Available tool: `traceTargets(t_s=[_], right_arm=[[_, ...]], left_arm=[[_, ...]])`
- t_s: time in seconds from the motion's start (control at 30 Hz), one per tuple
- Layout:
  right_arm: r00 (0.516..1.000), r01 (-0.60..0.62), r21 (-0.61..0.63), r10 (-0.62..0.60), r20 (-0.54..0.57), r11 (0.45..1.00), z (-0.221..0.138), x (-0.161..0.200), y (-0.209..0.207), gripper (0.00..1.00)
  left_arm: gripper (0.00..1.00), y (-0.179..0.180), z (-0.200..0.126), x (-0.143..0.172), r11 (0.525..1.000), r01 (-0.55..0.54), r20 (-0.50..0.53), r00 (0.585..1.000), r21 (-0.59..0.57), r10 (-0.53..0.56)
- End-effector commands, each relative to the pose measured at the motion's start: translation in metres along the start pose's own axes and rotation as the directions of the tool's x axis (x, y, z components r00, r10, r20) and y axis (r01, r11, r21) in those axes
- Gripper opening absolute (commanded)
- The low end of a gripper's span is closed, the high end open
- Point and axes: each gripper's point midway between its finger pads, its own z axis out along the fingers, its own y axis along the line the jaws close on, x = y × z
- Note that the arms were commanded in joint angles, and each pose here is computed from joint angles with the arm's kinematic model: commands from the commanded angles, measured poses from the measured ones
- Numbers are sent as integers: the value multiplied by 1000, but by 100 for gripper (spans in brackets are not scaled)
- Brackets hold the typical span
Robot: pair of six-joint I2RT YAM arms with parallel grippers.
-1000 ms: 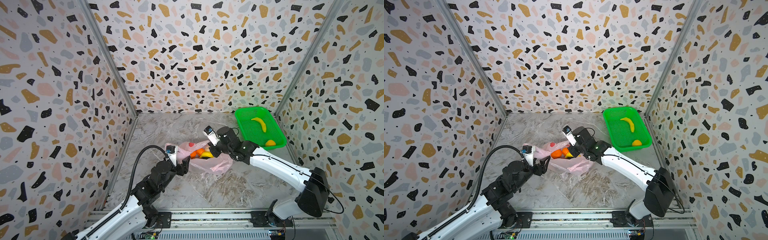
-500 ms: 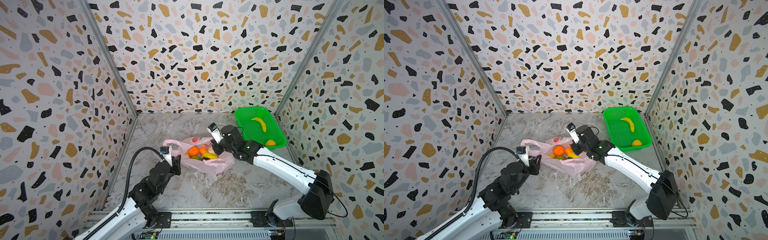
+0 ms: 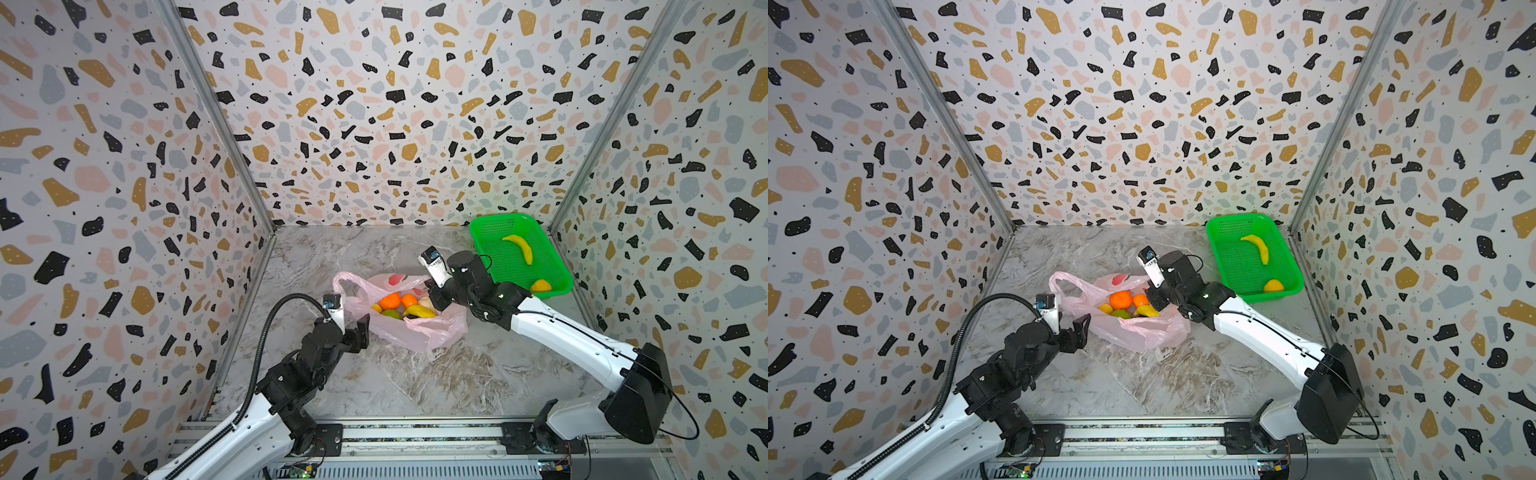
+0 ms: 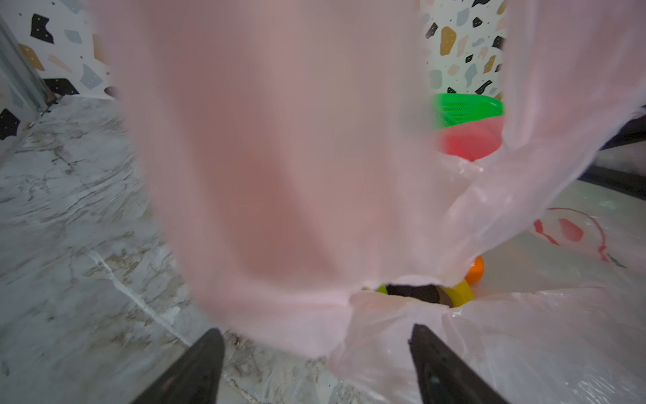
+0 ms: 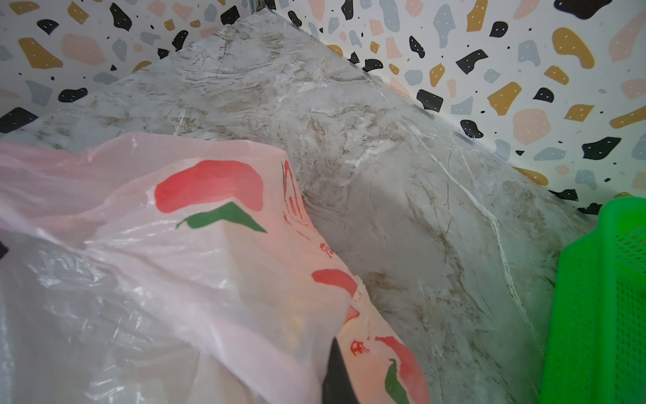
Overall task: Untie the knot of the plastic bag and take out the fruit
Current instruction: Open the plastic bag at the center of the table.
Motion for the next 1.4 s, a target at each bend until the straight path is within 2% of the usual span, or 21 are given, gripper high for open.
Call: traceTargets(t_s=[0.0,0.1,0.2,0.4,0.6,0.7,0.77,0.97,1.03,1.23,1.37], right_arm=[[997,22,-40,-20,72,999,-14,-21,8,0],[997,36,-53,-32,68,998,-14,-22,13,0],[996,46,-53,-42,74,998,-15,-23,16,0],[996,42,-42,-39,84,998,-17,-25,14,0],[992,50,-59,-42,120,997,-23,-31,17,0],[990,51,-61,-43,131,997,-25,-31,17,0],[990,52,-63,-43,135,997,-27,-31,18,0],[991,56,-58,-49,121,997,-25,-24,17,0],[993,60,-53,-54,103,997,-22,-22,16,0],[995,70,-16,-69,68,997,-10,-22,2,0],[993,75,-5,-74,88,997,-6,-37,-8,0]], left_arm=[[100,-26,-8,-34,991,-80,88,994,110,71],[100,-31,-3,-36,985,-132,61,990,114,125],[99,-30,3,-37,989,-117,47,993,88,113],[99,-23,24,-19,994,-110,-16,994,28,111],[100,-12,36,-26,990,-132,22,991,-48,133],[95,-12,45,-33,989,-134,33,990,-56,136],[80,-12,52,-36,990,-133,34,990,-42,134],[18,-17,62,-41,992,-129,29,991,2,129],[0,-25,61,-45,992,-121,31,992,37,120],[0,-40,50,-43,991,-39,7,999,131,38],[0,-36,32,-39,993,12,19,1000,120,-14]])
